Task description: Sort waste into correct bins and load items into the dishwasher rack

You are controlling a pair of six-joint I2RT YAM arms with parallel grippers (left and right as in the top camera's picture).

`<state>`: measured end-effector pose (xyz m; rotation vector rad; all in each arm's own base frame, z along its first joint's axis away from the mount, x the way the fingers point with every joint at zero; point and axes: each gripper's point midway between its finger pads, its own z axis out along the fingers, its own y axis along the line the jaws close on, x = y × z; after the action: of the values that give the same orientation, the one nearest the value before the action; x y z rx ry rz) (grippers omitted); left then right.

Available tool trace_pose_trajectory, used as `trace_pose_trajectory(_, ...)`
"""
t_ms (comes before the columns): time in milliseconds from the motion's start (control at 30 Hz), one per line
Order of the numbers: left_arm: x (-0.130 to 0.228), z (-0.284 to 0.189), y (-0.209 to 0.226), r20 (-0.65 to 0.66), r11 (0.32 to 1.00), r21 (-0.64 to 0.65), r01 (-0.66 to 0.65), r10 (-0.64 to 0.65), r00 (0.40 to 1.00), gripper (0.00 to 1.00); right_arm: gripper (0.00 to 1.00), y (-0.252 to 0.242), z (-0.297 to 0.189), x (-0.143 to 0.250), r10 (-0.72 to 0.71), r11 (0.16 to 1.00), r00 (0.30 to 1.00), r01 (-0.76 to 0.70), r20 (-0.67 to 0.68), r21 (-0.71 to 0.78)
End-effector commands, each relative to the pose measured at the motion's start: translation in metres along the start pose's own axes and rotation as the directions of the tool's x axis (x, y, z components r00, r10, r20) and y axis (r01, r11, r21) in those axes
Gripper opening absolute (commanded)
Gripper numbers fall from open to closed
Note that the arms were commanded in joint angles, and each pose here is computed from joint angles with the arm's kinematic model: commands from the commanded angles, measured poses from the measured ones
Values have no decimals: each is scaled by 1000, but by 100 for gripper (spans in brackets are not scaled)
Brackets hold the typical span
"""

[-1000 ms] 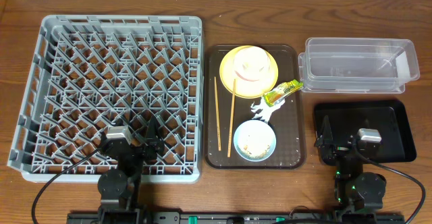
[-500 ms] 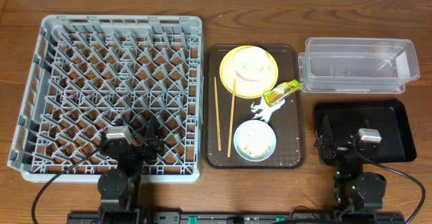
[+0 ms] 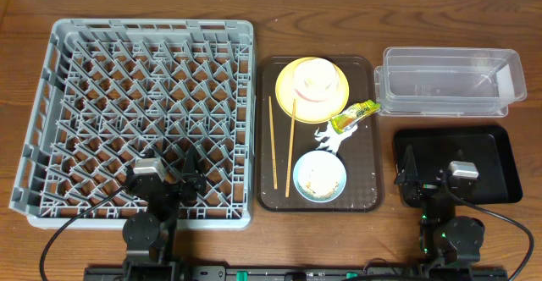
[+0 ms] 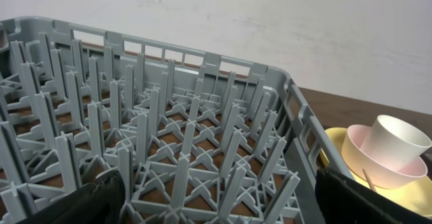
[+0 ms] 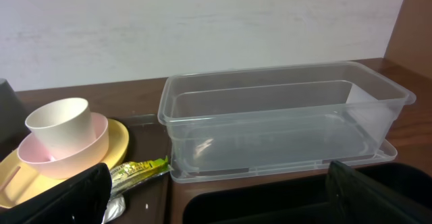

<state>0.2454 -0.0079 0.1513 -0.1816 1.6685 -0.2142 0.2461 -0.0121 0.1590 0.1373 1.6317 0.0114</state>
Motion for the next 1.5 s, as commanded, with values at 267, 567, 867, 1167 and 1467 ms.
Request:
trace_pose_trajectory(267,-35,-11,0,57,995,-35,95,-93,994,91,99,-1,0,0,-5,1000,1000,5,1,8)
trace_pose_trajectory(567,-143,-45,-14,-54,983,-158,92,-102,993,91,99,-1,0,0,-5,1000,1000,5,1,8)
trace_pose_trajectory(867,-214,5,-32,-446,963,-267,-27,-99,890,91,99,-1,0,0,-5,1000,1000,5,1,8)
trace_pose_trajectory(1167,-200,123,-28,-586,953,-290,-84,-107,803,98,99,-1,0,0,-5,1000,1000,5,1,8)
trace_pose_trajectory(1467,-152,178,-22,-655,957,-278,-87,-123,745,98,99,-1,0,0,-5,1000,1000,5,1,8)
